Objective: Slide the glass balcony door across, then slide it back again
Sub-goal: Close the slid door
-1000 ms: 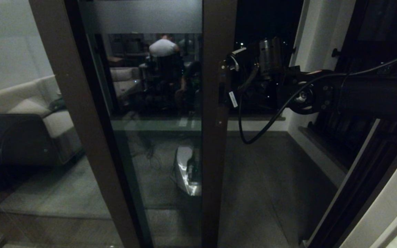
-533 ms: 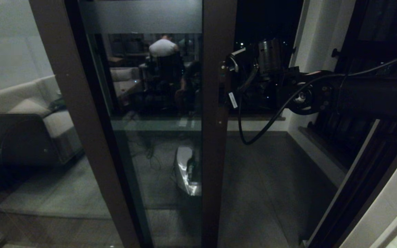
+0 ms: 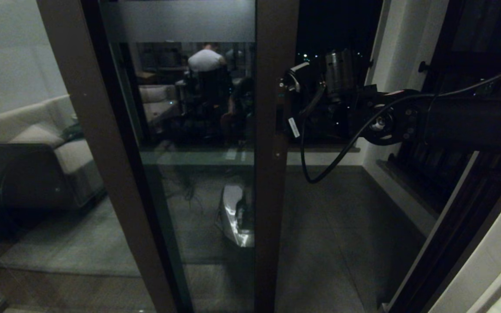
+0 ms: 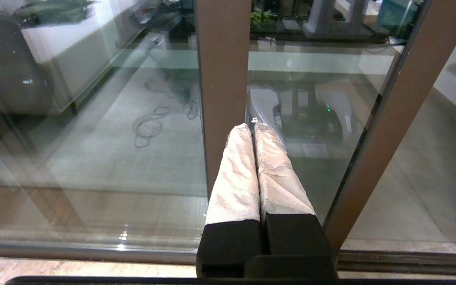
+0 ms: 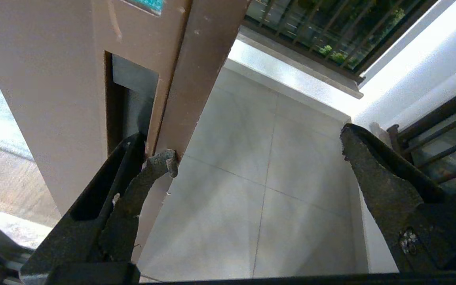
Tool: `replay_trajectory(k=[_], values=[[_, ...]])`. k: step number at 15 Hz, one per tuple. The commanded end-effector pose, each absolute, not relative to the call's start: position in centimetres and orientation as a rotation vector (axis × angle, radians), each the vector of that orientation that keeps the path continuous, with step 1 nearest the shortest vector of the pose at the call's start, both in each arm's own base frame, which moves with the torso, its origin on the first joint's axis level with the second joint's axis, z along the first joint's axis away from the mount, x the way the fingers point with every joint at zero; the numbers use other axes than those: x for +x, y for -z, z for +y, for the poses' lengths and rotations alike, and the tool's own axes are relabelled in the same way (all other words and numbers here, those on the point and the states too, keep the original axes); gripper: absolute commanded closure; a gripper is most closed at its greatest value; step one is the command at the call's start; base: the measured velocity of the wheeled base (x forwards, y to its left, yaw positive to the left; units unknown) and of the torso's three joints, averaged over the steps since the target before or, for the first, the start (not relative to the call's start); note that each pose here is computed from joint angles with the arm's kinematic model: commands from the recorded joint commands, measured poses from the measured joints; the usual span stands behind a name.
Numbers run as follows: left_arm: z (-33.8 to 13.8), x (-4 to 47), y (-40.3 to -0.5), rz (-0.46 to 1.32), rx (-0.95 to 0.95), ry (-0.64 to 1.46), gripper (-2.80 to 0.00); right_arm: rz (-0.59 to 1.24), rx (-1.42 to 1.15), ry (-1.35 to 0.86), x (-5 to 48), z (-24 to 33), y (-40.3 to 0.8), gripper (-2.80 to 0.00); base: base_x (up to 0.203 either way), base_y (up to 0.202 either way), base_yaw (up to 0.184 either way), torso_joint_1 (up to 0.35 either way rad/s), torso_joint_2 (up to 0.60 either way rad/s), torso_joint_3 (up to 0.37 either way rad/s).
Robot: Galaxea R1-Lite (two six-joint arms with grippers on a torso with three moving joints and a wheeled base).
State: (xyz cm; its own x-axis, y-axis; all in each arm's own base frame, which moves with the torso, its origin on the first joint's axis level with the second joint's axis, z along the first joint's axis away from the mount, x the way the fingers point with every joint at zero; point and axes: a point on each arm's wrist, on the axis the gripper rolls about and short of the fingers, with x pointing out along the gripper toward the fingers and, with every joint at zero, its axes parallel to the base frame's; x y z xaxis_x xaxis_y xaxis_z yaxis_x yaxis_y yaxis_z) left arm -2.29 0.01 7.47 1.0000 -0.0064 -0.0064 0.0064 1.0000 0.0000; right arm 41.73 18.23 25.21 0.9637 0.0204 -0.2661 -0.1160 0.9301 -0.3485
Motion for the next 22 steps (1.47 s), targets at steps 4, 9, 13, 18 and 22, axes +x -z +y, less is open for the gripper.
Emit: replay_trajectory(k=[4, 9, 13, 18, 22], values=[[0.0, -2.3, -7.4, 0.008, 0.000, 0.006, 0.00, 0.239, -0.330, -0.016, 42.6, 16.2, -25.6, -2.80, 0.000, 0.000, 0.000, 0.000, 0.00, 0.000], [0.0, -2.3, -7.4, 0.007, 0.000, 0.006, 0.00, 0.232, -0.326, -0.015, 42.4, 16.2, -26.0, -2.80, 0.000, 0.000, 0.000, 0.000, 0.00, 0.000], [0.0, -2.3, -7.4, 0.008, 0.000, 0.006, 0.00, 0.222, -0.315, -0.013, 42.1, 16.0, -26.5, -2.80, 0.000, 0.000, 0.000, 0.000, 0.00, 0.000], [0.0, -2.3, -7.4, 0.008, 0.000, 0.006, 0.00, 0.211, -0.309, -0.011, 41.6, 15.9, -27.2, -2.80, 0.000, 0.000, 0.000, 0.000, 0.00, 0.000], [0.0, -2.3, -7.4, 0.007, 0.000, 0.006, 0.00, 0.214, -0.311, -0.012, 41.5, 15.8, -27.2, -2.80, 0.000, 0.000, 0.000, 0.000, 0.00, 0.000]])
